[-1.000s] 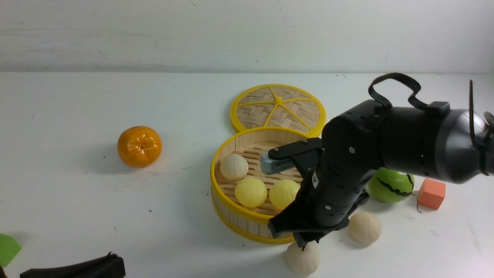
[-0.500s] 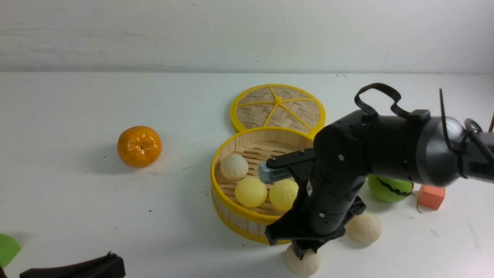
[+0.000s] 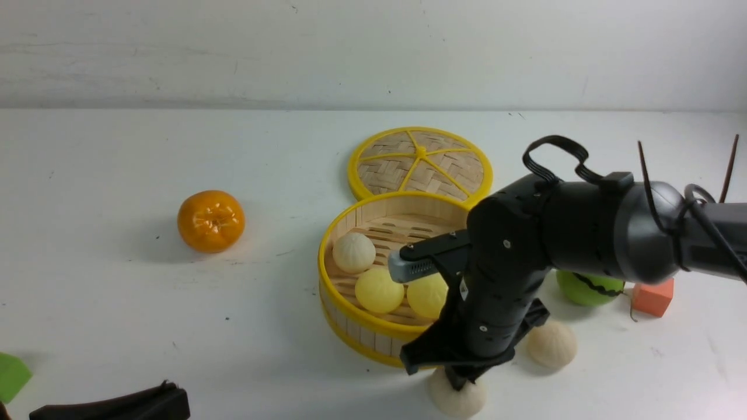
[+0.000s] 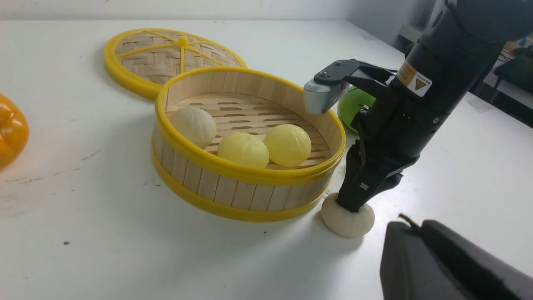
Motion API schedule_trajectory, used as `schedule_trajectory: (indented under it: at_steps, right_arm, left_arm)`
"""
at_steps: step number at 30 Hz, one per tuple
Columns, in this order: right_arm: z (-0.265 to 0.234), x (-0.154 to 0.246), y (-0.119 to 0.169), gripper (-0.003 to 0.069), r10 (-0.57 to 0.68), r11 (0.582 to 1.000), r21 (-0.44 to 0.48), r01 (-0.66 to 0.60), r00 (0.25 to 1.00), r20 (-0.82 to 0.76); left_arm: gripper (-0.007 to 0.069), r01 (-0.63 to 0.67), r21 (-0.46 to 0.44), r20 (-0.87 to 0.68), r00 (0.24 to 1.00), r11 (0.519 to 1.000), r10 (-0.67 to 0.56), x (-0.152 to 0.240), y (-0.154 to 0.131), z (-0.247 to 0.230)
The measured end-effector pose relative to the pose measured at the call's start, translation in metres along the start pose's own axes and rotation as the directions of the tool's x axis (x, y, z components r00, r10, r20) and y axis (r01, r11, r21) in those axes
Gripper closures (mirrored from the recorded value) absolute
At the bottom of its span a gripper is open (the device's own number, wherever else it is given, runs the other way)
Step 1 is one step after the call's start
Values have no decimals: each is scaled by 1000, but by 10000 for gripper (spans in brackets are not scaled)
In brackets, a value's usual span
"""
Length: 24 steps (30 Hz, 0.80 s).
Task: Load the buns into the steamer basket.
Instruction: Use the right arm to grab a steamed stuffed bun, then use the right arm to put the steamed stuffed bun into the steamer
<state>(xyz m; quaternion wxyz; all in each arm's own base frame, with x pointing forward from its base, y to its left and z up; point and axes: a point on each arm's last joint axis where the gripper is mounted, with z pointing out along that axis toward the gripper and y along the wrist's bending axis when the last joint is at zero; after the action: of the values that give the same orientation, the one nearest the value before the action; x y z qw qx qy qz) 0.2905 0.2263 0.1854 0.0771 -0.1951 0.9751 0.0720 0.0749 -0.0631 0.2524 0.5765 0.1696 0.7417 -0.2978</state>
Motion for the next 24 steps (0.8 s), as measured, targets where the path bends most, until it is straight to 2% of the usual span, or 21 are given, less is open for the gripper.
schedule_trajectory:
  at_steps: [1, 4, 9, 13, 17, 20, 24]
  right_arm:
    - [-3, 0, 1, 631, -6, 1000, -7, 6, 1000, 1]
    - [-14, 3, 1, 658, -12, 1000, -14, 12, 1000, 8]
    - [-53, 11, 2, 658, -27, 999, -23, 27, 1000, 14]
    - [-96, 11, 0, 658, -38, 999, -26, 41, 992, 124]
    - [-119, -12, -31, 658, 54, 998, -30, -47, 957, 286]
    - [-108, -27, -55, 658, 129, 992, -54, -118, 939, 319]
    - [-73, -44, -80, 658, 212, 973, -151, -176, 937, 278]
  left_arm:
    - [594, 0, 0, 0, 1000, 1000, 0, 0, 0, 0]
    - [593, 0, 0, 0, 1000, 1000, 0, 0, 0, 0]
    - [592, 0, 0, 0, 1000, 1000, 0, 0, 0, 0]
    - [592, 0, 0, 0, 1000, 1000, 0, 0, 0, 0]
    - [589, 0, 0, 0, 1000, 1000, 0, 0, 0, 0]
    - [587, 0, 0, 0, 1000, 1000, 0, 0, 0, 0]
    - [587, 0, 0, 0, 1000, 1000, 0, 0, 0, 0]
